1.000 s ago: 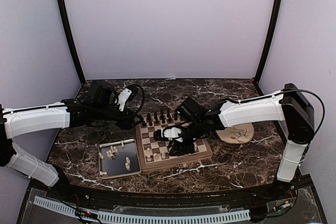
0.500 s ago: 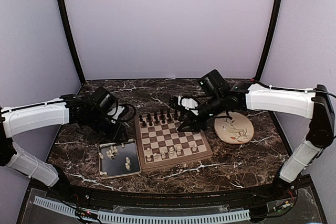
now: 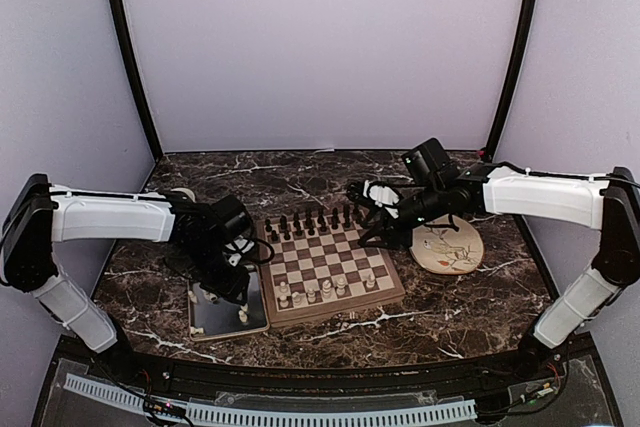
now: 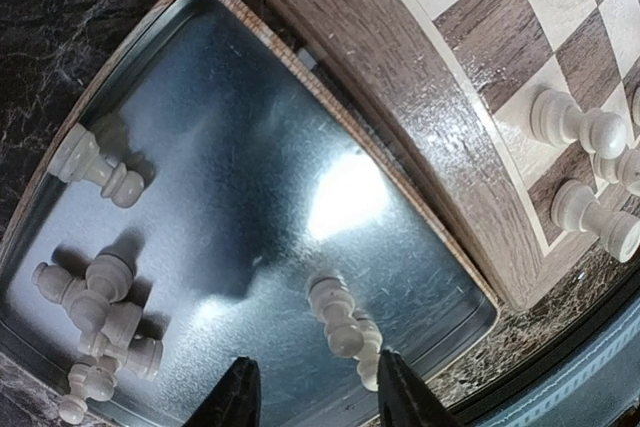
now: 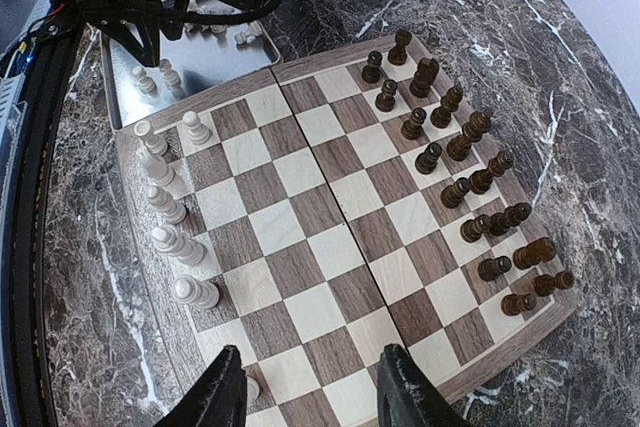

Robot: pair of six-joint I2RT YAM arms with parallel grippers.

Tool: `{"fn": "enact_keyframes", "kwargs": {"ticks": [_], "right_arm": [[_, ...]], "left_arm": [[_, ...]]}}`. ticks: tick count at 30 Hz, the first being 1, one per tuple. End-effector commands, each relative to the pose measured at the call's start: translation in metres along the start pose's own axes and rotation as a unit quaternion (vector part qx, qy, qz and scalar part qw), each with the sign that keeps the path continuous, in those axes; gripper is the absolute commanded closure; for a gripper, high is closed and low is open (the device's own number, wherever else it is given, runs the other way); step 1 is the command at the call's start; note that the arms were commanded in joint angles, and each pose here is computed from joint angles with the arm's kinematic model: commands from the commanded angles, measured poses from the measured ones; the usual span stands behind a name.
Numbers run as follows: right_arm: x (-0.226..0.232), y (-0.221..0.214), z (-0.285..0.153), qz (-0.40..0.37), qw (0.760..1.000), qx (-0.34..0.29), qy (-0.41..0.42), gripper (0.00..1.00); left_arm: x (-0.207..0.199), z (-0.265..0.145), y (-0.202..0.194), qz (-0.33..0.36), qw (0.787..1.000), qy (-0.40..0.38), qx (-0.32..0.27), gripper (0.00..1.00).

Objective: Set up the chess pieces on the board
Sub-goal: Pick up the pawn from the storage box.

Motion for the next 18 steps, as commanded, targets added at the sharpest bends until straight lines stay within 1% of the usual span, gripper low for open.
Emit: {"fn": "enact_keyframes", "kwargs": {"ticks": [1,12,18], "right_arm": [[0.001,0.008,-0.006,-0.019,0.999,-0.027,-0.004,0.55],[0.0,0.005,-0.003,-0.022,0.999,-0.022,-0.008,0.55],[-0.001,0.003,-0.002,-0.024,0.999,-0.018,-0.01,0.55]], "left_arm": [[0.001,-0.006,0.001,-0.001,1.0,0.012,0.0,0.58],[-0.003,0.004,0.014,0.012,1.0,0.0,0.001,0.66],[-0.003,0.009,0.013,0.017,1.0,-0.001,0.012,0.75]]}}
Point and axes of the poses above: each gripper's point midway between its finger pads, its own z axis out along the fingers, its own x axis along the line the jaws close on, y = z × x, the point moved 4 cm from there along -z, back along the fingers, and after that the axes turned 14 degrees about z, right-handed, at the moved point
